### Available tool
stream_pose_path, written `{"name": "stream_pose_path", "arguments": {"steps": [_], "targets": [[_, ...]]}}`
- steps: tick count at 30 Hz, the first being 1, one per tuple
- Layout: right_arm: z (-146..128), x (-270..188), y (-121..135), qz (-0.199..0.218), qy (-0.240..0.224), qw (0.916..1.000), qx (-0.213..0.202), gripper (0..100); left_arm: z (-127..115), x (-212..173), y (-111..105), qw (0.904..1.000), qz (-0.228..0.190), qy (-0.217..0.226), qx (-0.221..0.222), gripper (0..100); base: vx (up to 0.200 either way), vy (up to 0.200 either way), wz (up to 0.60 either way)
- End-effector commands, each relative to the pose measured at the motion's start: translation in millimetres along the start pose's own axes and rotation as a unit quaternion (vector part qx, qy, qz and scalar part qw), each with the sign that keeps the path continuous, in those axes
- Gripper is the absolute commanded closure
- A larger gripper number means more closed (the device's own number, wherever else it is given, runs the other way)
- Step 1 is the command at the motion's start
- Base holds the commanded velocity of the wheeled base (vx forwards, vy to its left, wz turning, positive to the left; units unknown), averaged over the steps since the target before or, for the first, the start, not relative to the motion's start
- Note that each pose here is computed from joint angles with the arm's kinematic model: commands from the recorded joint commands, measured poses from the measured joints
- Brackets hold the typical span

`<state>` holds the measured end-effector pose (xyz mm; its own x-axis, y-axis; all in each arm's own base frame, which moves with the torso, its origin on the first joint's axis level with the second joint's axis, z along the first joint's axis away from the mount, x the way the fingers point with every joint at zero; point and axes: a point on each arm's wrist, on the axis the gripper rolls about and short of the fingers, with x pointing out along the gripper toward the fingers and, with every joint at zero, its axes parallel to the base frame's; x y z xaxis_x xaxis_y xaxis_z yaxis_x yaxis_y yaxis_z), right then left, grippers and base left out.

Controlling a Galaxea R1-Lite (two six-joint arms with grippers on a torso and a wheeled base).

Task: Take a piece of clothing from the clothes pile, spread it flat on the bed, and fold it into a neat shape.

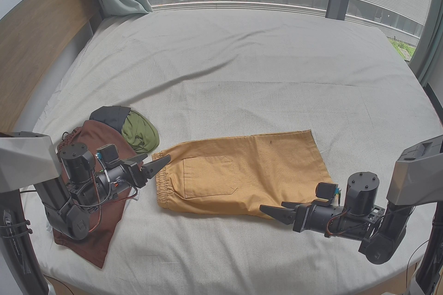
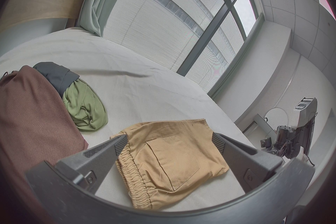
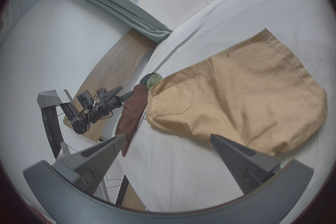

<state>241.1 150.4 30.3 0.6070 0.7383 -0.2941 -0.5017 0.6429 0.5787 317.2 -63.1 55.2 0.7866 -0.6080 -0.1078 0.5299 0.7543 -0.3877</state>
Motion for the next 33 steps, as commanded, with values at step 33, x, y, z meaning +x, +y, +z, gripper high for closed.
{"name": "stream_pose_path", "arguments": {"steps": [33], "targets": [[68, -33, -7, 0.03, -0.115, 0.9924, -0.032, 0, -30, 5, 11, 0.9985, 0.004, 0.048, -0.026, 0, 0.0, 0.0, 0.0]]}}
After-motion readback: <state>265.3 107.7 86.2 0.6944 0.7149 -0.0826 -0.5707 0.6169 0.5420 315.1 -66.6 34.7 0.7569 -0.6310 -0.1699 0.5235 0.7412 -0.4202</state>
